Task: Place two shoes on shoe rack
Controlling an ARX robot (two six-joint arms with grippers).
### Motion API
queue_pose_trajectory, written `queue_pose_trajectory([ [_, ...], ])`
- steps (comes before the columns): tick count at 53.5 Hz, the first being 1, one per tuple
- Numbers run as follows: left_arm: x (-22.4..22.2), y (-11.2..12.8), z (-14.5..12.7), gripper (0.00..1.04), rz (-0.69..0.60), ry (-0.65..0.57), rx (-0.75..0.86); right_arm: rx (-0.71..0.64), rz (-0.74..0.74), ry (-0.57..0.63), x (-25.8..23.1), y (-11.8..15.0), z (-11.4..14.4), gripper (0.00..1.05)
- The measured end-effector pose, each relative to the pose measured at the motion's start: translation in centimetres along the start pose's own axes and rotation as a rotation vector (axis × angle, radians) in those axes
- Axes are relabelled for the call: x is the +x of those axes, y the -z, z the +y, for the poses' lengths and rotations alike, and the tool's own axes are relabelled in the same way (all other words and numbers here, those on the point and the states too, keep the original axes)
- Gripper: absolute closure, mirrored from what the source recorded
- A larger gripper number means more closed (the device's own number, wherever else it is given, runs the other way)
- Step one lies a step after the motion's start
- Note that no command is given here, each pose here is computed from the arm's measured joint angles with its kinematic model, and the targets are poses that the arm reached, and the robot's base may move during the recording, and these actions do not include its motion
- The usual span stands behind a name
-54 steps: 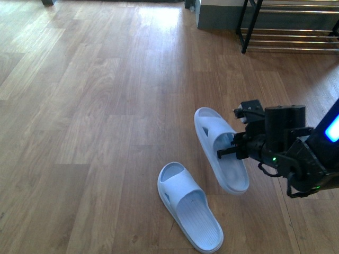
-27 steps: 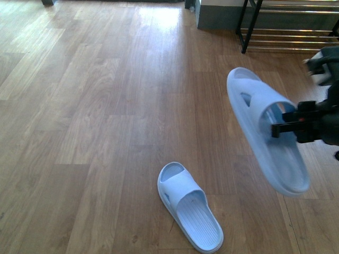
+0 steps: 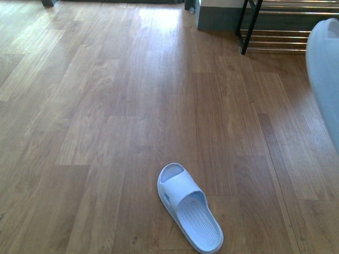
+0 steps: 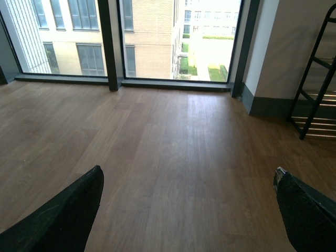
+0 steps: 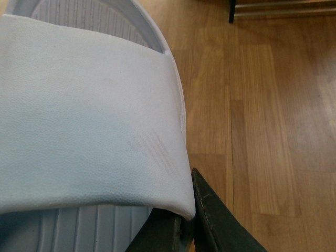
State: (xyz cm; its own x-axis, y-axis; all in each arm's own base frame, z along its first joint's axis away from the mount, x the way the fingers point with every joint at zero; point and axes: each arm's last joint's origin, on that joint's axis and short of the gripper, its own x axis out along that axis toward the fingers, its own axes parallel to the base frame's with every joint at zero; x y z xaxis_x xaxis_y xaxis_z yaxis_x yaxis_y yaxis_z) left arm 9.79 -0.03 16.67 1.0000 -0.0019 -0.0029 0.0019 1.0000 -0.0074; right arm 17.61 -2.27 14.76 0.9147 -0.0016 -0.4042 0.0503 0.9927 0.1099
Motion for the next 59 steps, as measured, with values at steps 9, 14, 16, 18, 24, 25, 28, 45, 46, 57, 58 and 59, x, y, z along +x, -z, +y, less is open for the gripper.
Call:
queue_pose_trajectory([
  [9, 0.00, 0.00, 0.00, 0.09, 0.000, 0.000, 0.000, 0.004, -0.012, 0.002, -0.12, -0.15, -0.02, 1.03],
  [14, 0.00, 0.00, 0.00, 0.09, 0.000, 0.000, 0.000, 0.004, -0.012, 0.002, -0.13, -0.17, -0.02, 1.03],
  [16, 0.00, 0.00, 0.00, 0.09, 0.000, 0.000, 0.000, 0.004, -0.012, 0.002, -0.13, -0.17, -0.02, 1.03],
  [18, 0.00, 0.00, 0.00, 0.09, 0.000, 0.000, 0.000, 0.004, -0.012, 0.002, -0.12, -0.15, -0.02, 1.03],
  [24, 0.00, 0.00, 0.01, 0.09, 0.000, -0.002, 0.000, 0.004, -0.012, -0.005, -0.13, -0.16, 0.00, 1.03],
  [25, 0.00, 0.00, 0.01, 0.09, 0.000, -0.002, 0.000, 0.004, -0.011, -0.007, -0.13, -0.16, 0.01, 1.03],
  [28, 0.00, 0.00, 0.01, 0.09, 0.000, -0.002, 0.000, 0.004, -0.011, -0.004, -0.12, -0.15, -0.01, 1.03],
  [45, 0.00, 0.01, 0.01, 0.09, 0.001, -0.001, 0.000, 0.006, -0.011, -0.002, -0.13, -0.14, -0.01, 1.03],
  [46, 0.00, 0.01, 0.01, 0.09, 0.001, -0.001, 0.000, 0.006, -0.011, -0.002, -0.13, -0.14, -0.01, 1.03],
  [57, 0.00, -0.01, -0.01, 0.09, 0.000, 0.003, 0.000, 0.010, -0.012, 0.007, -0.14, -0.15, -0.11, 1.03],
  [58, 0.00, -0.01, -0.01, 0.09, 0.000, 0.003, 0.000, 0.010, -0.012, 0.007, -0.14, -0.15, -0.11, 1.03],
  [59, 0.00, -0.01, -0.01, 0.09, 0.000, 0.003, 0.000, 0.010, -0.012, 0.007, -0.14, -0.15, -0.11, 1.03],
])
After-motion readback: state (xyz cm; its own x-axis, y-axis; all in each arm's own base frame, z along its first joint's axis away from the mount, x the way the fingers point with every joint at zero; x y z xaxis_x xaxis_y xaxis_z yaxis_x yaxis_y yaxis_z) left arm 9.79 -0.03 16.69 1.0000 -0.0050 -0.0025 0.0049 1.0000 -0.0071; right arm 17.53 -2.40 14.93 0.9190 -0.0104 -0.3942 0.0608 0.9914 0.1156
